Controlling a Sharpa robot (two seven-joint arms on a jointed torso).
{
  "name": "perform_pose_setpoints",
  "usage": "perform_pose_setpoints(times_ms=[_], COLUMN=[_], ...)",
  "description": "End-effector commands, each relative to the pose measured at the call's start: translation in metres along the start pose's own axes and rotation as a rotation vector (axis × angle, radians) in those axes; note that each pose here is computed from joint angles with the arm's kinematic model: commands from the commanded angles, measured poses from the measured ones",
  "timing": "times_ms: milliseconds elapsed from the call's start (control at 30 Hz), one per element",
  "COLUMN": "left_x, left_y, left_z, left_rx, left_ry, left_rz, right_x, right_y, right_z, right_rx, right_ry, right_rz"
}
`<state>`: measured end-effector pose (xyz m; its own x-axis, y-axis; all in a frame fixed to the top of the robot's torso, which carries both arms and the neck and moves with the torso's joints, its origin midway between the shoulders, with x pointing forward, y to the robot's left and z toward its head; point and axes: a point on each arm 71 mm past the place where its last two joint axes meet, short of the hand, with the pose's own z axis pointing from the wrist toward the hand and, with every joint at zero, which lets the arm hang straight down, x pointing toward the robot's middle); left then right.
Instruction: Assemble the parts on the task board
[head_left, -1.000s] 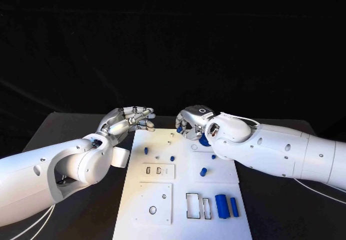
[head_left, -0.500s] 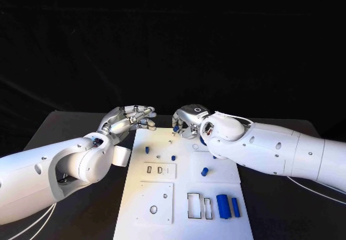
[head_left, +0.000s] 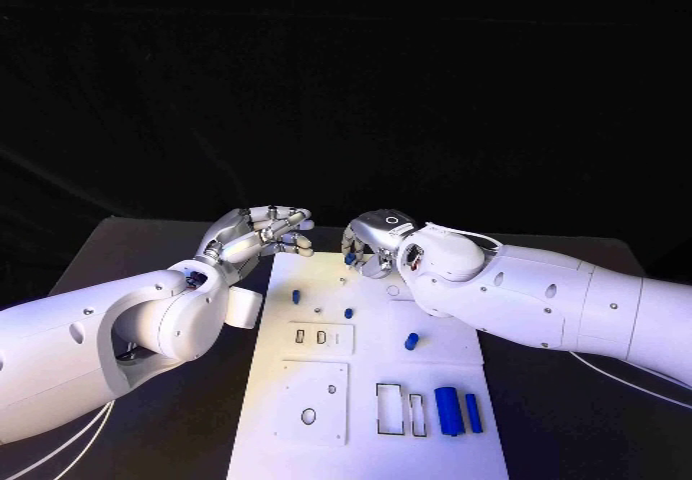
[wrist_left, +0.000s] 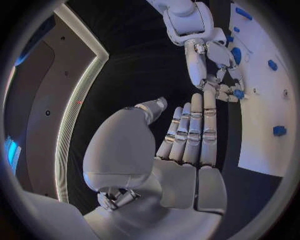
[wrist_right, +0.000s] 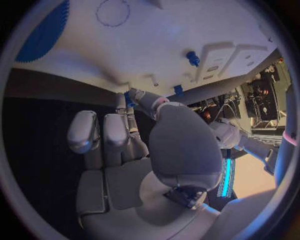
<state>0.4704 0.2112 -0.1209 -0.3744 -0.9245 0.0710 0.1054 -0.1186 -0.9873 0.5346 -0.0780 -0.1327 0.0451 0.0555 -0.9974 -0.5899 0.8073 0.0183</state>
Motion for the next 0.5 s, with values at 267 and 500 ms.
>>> perform_pose_setpoints(times_ms=[267, 500], left_x=[0.0028, 0.0025], left_y=[-0.0014, -0.0013], left_z=[0.0009, 0.001], left_rx=[0.008, 0.007], left_ry=[0.023, 0.023], left_rz=[-0.003, -0.003], right_x=[0.0028, 0.0028], right_y=[0.0005, 0.0014], right_z=[-0.0004, -0.0003], right_rx=[-0.012, -0.015], right_ry=[0.029, 0.028], right_rz=[-0.012, -0.011])
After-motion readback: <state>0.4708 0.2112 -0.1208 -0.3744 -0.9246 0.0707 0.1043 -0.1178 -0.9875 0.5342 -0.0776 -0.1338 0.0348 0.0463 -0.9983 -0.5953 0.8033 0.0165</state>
